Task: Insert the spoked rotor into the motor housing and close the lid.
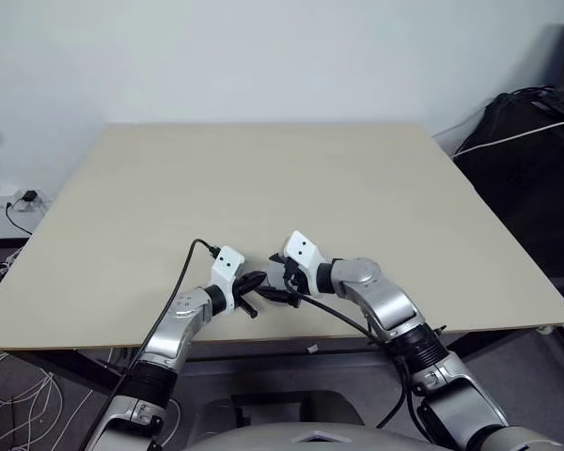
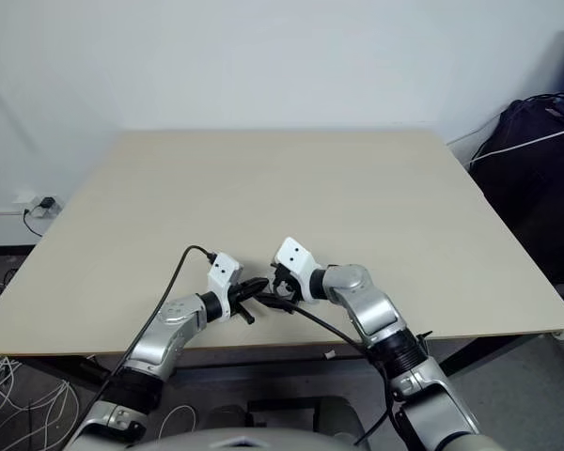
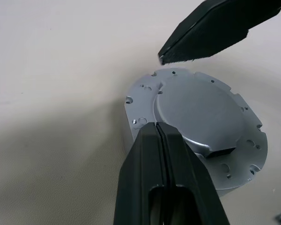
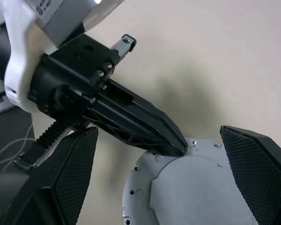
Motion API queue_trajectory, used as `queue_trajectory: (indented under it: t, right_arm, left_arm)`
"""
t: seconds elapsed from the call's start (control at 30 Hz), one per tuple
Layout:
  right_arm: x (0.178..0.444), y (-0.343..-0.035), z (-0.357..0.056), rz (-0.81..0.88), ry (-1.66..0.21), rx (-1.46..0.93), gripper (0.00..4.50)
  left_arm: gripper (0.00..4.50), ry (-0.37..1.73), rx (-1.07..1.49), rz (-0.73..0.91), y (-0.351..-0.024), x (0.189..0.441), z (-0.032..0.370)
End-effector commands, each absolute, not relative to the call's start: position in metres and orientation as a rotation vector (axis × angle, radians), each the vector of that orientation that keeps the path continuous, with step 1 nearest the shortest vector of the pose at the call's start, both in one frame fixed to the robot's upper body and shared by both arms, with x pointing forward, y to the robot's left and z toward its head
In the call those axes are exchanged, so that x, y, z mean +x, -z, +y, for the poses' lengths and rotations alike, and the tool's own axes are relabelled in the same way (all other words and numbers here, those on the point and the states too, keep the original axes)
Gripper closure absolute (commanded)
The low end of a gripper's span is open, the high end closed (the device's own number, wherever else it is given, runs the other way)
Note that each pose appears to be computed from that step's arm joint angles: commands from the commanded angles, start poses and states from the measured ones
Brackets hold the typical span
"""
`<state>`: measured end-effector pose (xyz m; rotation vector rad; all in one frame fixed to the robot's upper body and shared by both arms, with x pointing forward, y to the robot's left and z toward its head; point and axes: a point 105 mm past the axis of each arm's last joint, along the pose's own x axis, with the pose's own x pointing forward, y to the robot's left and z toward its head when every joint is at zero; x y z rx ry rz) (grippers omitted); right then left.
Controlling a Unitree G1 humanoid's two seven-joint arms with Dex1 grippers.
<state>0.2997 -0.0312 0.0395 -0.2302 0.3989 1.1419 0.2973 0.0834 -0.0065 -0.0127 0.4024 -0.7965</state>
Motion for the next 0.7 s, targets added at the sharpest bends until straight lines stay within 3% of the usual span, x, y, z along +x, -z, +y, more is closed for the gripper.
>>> queue_trajectory:
  t: [0.03,0.47,0.7]
  right_arm:
    - [0.309,-0.060,-0.038,0.321,-1.086,-0.225,0.02]
    - [0.314,-0.055,-0.104,0.460,-0.853,-0.222,0.02]
    - [0.299,-0.046,-0.116,0.610,-0.772,0.016,0.02]
  left_arm:
    - [4.50,0.818,-0.010,0.390,0.004,0.297,0.078]
    - [4.50,0.838,-0.012,0.382,0.002,0.297,0.074]
    - [4.50,0.843,-0.010,0.380,0.002,0.298,0.073]
